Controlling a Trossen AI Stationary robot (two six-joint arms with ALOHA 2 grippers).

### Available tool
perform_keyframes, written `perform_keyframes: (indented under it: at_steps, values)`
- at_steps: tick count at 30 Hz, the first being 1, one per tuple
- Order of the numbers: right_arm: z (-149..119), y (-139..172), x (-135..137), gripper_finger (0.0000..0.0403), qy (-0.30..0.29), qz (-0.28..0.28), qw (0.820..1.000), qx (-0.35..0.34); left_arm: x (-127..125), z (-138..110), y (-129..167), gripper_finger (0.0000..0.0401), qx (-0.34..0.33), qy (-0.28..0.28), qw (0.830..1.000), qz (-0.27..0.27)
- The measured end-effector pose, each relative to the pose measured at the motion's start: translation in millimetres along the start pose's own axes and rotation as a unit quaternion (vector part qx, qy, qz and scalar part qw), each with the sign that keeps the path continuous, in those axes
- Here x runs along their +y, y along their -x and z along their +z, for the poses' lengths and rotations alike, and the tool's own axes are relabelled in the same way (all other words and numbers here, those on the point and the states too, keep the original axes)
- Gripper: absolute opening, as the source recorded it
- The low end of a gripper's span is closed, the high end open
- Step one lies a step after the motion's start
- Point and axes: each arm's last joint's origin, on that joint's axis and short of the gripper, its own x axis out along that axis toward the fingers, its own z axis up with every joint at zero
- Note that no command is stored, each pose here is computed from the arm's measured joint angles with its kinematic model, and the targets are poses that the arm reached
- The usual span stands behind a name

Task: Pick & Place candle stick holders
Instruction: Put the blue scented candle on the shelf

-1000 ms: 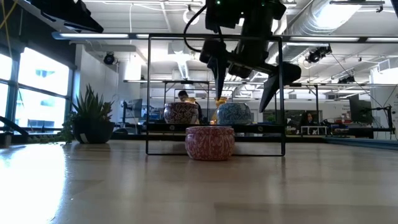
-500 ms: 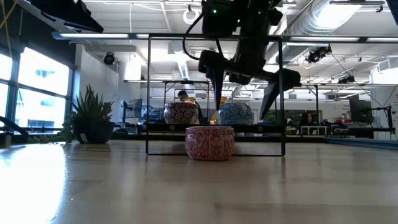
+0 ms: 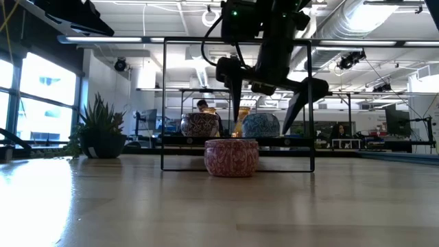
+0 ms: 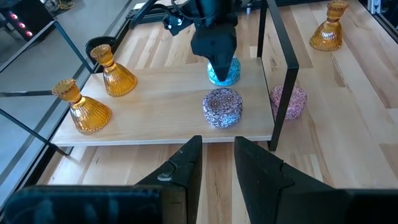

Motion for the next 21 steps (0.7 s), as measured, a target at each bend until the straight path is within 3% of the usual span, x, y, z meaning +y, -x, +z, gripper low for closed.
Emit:
perform_keyframes:
  at_steps: [14, 21]
  values:
    - [-19, -4, 4, 0.0399, -0.092, 0.014, 0.996, 0.007, 0, 0, 0, 0.0092, 0.0, 0.0, 1.0, 0.0]
    - [-18, -7, 6, 0.0385, -0.09, 0.023, 0.995, -0.024, 0, 0, 0, 0.0092, 0.0, 0.0, 1.0, 0.0]
